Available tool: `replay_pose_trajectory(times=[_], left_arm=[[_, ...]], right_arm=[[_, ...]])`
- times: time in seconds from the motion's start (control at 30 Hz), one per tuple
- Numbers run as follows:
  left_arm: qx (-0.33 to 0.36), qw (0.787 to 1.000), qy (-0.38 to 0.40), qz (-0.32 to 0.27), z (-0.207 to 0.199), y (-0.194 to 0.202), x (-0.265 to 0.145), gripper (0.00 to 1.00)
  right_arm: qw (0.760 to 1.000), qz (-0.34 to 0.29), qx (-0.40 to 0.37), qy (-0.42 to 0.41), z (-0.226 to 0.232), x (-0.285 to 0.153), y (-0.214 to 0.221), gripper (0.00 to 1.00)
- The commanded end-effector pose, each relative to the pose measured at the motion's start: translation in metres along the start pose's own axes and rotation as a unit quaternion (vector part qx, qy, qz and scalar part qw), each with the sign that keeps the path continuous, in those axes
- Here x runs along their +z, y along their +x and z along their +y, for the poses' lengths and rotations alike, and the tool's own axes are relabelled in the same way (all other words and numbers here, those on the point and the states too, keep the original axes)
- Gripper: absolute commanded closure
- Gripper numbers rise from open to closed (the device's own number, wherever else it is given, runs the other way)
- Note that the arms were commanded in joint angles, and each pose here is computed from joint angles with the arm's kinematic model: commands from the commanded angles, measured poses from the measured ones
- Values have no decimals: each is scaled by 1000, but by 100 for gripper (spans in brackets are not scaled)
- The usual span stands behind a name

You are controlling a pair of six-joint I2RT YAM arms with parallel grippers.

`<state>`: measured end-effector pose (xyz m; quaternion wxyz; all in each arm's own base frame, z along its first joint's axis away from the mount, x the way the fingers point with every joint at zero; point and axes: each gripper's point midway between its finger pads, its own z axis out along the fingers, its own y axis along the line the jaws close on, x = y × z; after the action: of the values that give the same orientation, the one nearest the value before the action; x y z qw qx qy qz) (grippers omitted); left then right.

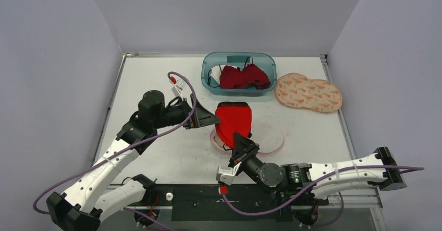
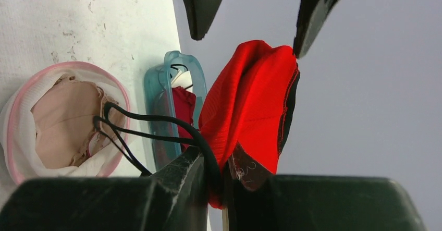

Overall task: Unzip the laundry bag and remove the bra
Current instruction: Pick up the bra from the laundry bag.

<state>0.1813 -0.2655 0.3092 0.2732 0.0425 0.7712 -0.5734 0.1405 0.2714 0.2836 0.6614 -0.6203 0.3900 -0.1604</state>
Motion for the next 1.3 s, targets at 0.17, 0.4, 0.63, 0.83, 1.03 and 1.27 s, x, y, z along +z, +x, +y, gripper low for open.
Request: replay_pose_trajectory(times=[0.17, 0.4, 0.63, 0.83, 1.03, 1.27], left_arm=[[48, 998, 33, -21, -21, -13, 9, 7], [14, 999, 27, -11, -5, -8, 21, 40], [5, 1000, 21, 0, 4, -3, 31, 64], [-9, 999, 47, -5, -1, -5, 37, 100], [-36, 995, 12, -87, 15, -36, 34, 100], [-65, 975, -29, -209, 43, -99, 21, 100]], right_arm=[[1000, 3, -21, 7, 7, 7, -6, 95], [1000, 6, -19, 10, 7, 8, -6, 95], [1000, 5, -23, 7, 10, 8, -10, 95], [1000, 3, -3, -13, 18, 6, -16, 80], [988, -29, 143, -50, 21, 4, -39, 9], [863, -89, 496, -18, -19, 10, -63, 10]])
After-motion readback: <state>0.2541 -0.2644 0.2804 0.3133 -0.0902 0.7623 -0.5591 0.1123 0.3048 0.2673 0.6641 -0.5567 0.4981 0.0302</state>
